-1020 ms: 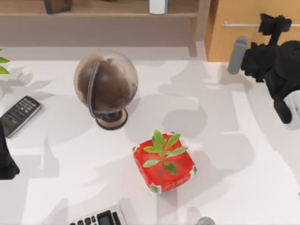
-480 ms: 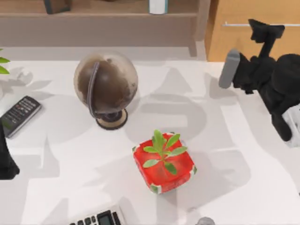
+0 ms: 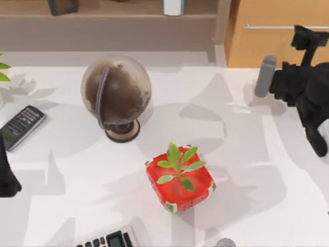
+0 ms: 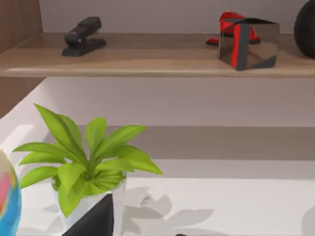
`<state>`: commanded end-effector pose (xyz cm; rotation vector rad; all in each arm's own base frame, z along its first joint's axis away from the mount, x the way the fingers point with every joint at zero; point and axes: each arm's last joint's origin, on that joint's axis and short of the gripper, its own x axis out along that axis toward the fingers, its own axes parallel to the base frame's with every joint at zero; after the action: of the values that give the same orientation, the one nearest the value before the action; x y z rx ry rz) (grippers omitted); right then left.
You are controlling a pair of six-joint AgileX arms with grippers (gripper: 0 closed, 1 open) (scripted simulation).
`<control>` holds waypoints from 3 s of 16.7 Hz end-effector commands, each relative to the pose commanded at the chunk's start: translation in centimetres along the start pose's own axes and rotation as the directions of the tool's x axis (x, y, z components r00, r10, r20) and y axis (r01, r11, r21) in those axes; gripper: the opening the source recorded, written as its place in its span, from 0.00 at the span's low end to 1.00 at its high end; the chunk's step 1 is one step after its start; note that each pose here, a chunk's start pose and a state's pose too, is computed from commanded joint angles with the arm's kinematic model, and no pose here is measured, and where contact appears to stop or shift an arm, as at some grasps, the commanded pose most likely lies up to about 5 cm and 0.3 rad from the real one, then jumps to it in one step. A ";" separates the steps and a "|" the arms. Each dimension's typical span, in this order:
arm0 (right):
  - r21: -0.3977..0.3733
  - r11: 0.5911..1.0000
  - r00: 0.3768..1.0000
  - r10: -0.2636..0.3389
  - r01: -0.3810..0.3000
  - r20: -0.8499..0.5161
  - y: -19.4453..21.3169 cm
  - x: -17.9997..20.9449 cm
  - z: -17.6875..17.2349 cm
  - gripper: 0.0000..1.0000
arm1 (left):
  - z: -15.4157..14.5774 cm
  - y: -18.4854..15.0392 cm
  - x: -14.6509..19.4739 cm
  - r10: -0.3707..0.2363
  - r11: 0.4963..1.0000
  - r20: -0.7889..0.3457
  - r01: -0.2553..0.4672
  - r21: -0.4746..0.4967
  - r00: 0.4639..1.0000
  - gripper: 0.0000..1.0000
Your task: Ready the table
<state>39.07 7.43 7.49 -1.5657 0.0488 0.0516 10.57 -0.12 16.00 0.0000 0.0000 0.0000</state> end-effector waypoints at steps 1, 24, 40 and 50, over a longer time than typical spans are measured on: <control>0.002 1.000 1.000 -0.005 0.005 0.006 -0.1 0.0 0.2 1.00 | 0.0 0.0 0.0 0.000 1.000 0.000 0.000 0.000 1.000 1.00; 0.993 0.112 0.994 -0.104 -0.025 0.037 -12.4 0.7 23.9 1.00 | 0.0 0.0 0.0 0.000 1.000 0.000 0.000 0.000 1.000 1.00; 1.000 0.016 0.997 -0.075 0.010 -0.009 -11.3 1.1 25.7 1.00 | 0.0 0.0 0.0 0.000 1.000 0.000 0.000 0.000 1.000 1.00; 1.000 0.016 0.997 -0.075 0.010 -0.009 -13.2 3.7 24.4 0.92 | 0.0 0.0 0.0 0.000 1.000 0.000 0.000 0.000 1.000 1.00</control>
<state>43.51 31.74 20.50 -0.0123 -0.0111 -0.0073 10.57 -0.12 16.00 0.0000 0.0000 0.0000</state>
